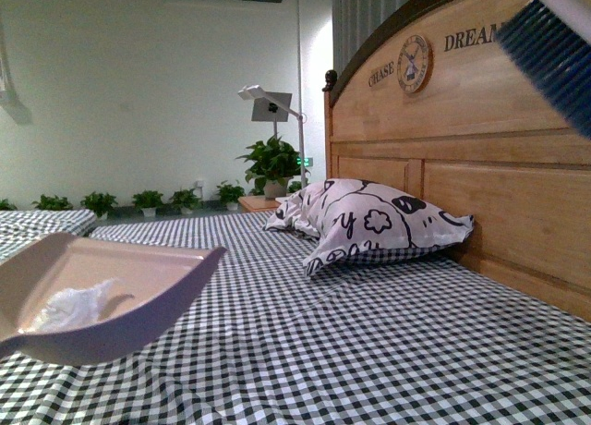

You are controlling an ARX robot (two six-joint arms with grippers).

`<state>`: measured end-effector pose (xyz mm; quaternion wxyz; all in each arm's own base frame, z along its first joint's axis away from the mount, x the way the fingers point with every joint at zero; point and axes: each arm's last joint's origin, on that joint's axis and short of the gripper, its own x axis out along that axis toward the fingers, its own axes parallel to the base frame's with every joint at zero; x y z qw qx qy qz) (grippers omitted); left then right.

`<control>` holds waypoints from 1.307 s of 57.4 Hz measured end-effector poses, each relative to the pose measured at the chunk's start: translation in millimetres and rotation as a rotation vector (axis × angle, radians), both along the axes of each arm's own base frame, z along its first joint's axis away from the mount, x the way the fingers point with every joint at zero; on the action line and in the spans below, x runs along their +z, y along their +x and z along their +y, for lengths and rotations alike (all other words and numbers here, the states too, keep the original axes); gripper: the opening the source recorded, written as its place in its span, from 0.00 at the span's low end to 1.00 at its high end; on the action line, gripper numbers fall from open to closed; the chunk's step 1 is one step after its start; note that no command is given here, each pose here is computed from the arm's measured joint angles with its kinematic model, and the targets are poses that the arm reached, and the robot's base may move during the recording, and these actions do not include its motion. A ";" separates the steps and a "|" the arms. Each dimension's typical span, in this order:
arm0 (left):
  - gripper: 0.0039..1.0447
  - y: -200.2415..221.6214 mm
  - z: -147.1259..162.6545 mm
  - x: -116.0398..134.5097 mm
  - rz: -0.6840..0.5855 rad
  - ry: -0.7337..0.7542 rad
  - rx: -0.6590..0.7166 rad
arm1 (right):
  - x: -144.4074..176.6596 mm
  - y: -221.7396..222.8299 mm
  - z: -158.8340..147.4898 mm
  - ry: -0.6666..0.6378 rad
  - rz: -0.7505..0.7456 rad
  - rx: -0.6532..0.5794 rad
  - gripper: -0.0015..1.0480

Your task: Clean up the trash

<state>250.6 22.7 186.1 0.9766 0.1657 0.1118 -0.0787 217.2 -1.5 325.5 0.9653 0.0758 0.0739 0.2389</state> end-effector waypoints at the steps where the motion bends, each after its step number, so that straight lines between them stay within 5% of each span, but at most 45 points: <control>1: 0.26 -3.8 0.0 1.7 -0.016 0.000 0.017 | 1.4 -3.3 0.3 0.007 -0.005 0.000 0.19; 20: 0.26 -68.1 1.1 21.0 -0.212 -0.050 0.193 | 7.6 -58.8 15.3 0.157 -0.029 -0.132 0.19; 34: 0.26 -108.7 -9.9 20.3 -0.247 -0.097 0.143 | 10.1 -97.7 22.2 0.203 -0.079 -0.201 0.19; 75: 0.26 -143.6 -22.4 27.2 -0.348 -0.193 0.097 | 14.8 -116.7 16.6 0.083 -0.148 -0.314 0.19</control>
